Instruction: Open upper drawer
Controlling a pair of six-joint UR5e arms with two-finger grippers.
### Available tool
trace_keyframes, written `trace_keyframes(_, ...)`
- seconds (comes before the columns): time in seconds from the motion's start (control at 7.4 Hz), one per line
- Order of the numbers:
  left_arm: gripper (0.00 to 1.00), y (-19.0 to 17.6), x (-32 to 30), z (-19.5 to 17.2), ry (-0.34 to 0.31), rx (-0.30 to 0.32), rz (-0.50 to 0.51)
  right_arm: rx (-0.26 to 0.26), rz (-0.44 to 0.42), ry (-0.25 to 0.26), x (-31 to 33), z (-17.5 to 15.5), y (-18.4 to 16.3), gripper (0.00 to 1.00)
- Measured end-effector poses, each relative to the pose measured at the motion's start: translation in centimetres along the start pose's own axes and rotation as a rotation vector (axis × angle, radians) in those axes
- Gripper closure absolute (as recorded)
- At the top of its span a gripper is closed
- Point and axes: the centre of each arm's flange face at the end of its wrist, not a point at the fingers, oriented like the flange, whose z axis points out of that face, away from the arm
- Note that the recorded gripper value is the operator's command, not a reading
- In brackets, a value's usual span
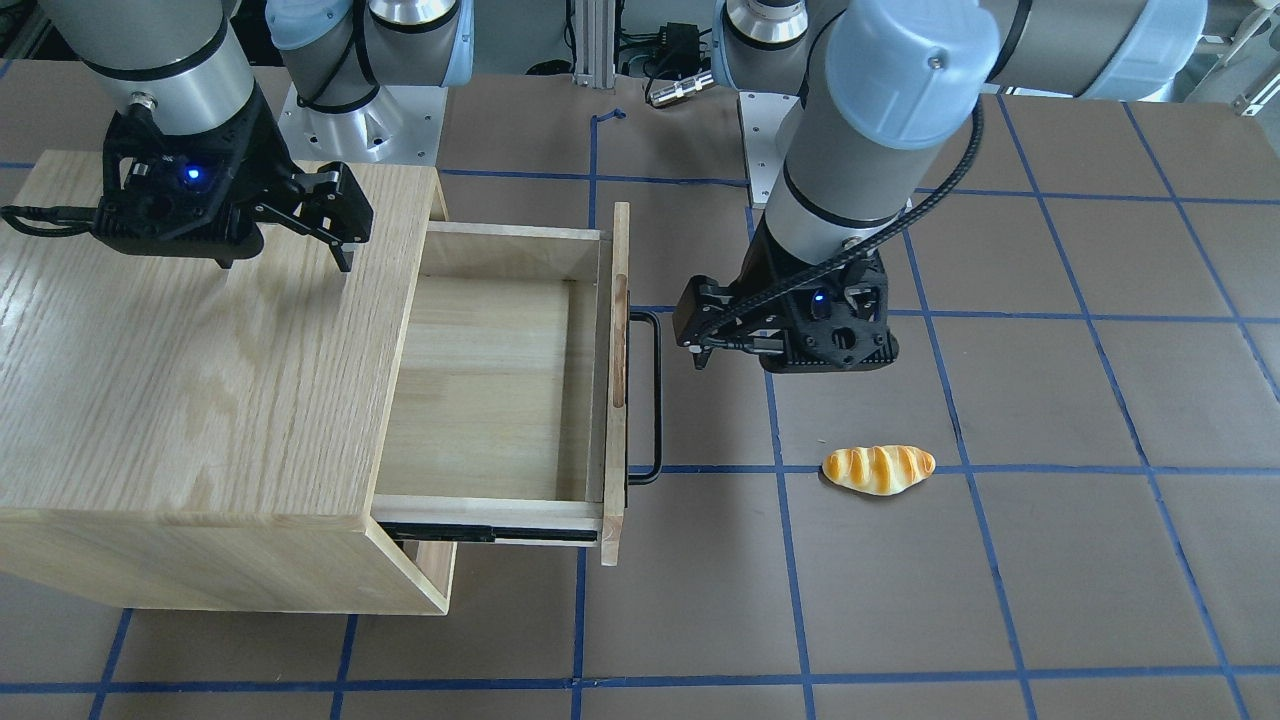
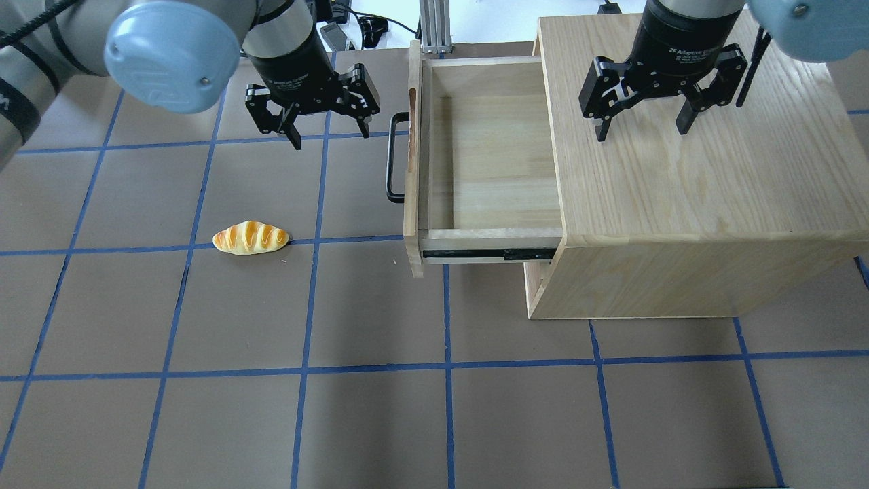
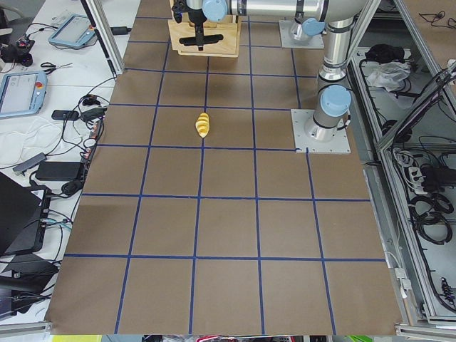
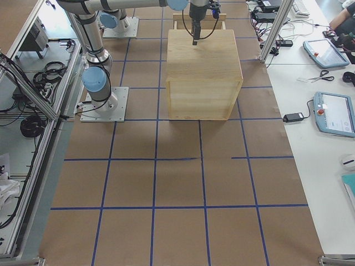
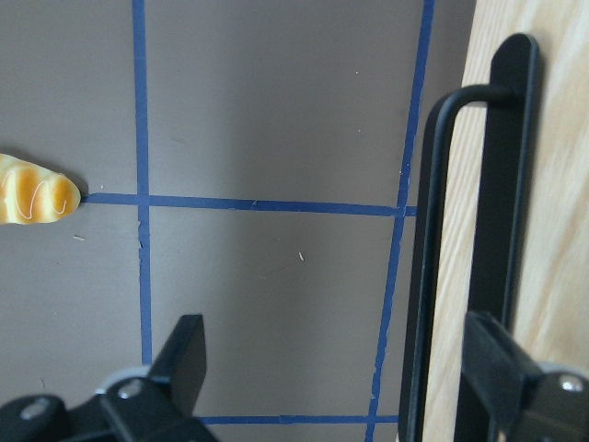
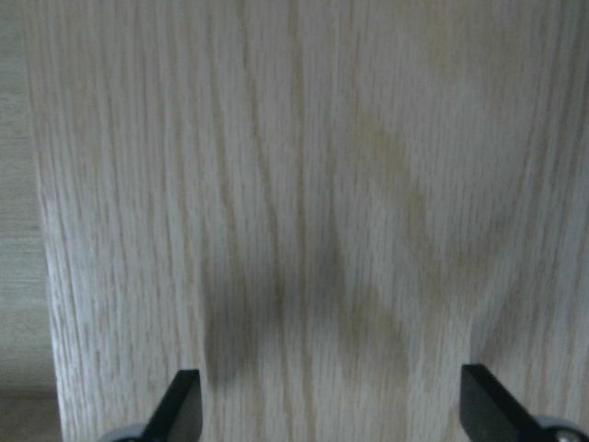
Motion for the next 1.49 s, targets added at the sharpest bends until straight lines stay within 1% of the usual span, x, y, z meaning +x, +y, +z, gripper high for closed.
trace_keyframes(0.27,0.0,-0.9,-4.5,-1.8,-0.007,0.017,0.038,-0.001,-0.001,0.0,0.0,0.0,0.0,0.0)
trace_keyframes(0.68,0.0,-0.3,-9.0,-3.5,-0.012,-0.009,0.061,0.0,0.0,0.0,0.0,0.0,0.0,0.0)
trace_keyframes(1.08,0.0,1.0,-9.9,-4.3,-0.024,-0.036,0.089,0.0,0.0,0.0,0.0,0.0,0.0,0.0)
trace_keyframes(1.49,0.0,1.8,-10.0,-4.9,-0.042,-0.04,0.094,0.0,0.0,0.0,0.0,0.0,0.0,0.0)
